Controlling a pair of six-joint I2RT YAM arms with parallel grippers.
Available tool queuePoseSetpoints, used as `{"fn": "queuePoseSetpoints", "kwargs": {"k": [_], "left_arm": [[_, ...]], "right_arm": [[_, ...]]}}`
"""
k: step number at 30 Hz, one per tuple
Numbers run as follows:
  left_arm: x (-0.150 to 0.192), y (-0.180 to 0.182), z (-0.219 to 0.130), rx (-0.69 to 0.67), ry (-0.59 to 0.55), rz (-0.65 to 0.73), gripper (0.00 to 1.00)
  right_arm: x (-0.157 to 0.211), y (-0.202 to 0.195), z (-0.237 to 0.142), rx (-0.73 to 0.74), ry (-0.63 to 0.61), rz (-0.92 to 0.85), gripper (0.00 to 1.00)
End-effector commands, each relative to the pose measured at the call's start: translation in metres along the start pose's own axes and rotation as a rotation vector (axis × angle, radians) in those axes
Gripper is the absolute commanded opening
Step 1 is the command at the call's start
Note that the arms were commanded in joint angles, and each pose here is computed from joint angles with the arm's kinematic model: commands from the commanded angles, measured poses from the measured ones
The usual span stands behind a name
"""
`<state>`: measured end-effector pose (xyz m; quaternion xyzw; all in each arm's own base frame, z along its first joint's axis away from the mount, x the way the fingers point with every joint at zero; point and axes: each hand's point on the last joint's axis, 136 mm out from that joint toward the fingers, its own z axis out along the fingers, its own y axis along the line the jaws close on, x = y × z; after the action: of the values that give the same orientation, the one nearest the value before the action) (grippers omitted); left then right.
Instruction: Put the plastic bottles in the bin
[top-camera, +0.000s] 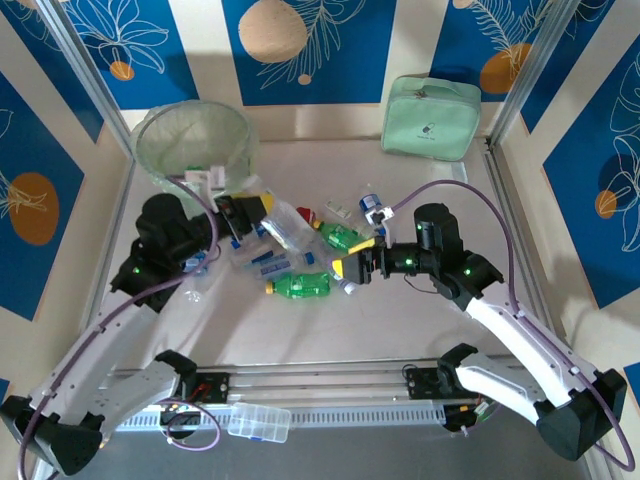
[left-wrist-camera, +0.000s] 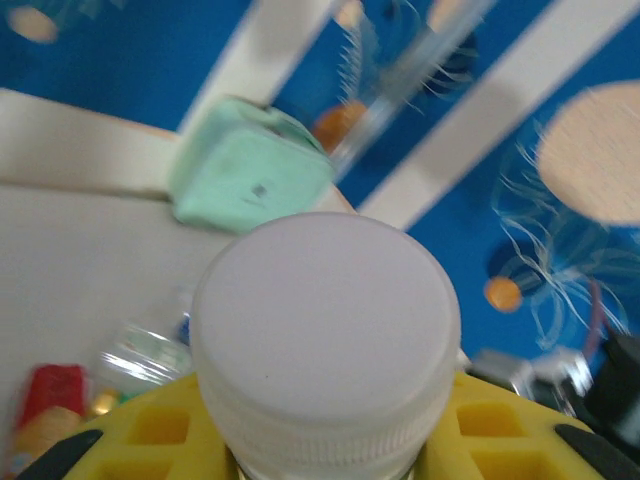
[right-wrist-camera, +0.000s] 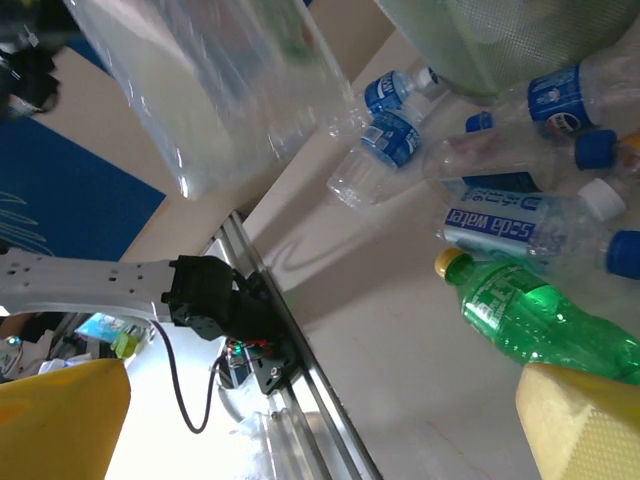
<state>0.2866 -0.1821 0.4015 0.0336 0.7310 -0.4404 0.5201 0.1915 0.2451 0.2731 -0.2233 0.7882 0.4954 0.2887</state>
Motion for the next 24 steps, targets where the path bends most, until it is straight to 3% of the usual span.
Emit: {"fn": "queuePoseSetpoints", "kwargs": {"k": [1, 7, 10, 13, 17, 24], "left_arm": [[-0.036, 0.032, -0.003, -0.172, -0.067, -0.012, 0.18], [-0.102, 0.075, -0.014, -0.389, -0.219, -0.033, 0.15], [-0.139, 0.089, -0.019, -0.427, -0.303, -0.030, 0.20], [-0.166, 0.103, -0.014, -0.485, -0.305, 0.025, 0.22], [-0.176, 0.136, -0.010, -0.585, -0.298, 0.036, 0.22], [-0.155, 0.198, 0.008, -0.670, -0.145, 0.012, 0.21]], "right_arm": [[0.001, -0.004, -0.003, 0.031, -0.003, 0.001, 0.99], [0.000, -0.004, -0.005, 0.041, -0.007, -0.013, 0.99], [0.003, -0.004, -0.003, 0.029, 0.004, 0.000, 0.99], [0.009, -0.009, 0.002, 0.025, 0.016, 0.015, 0.99], [0.015, -0.011, 0.006, 0.032, 0.033, 0.017, 0.99], [0.018, -0.013, 0.007, 0.047, 0.043, 0.007, 0.99]]}}
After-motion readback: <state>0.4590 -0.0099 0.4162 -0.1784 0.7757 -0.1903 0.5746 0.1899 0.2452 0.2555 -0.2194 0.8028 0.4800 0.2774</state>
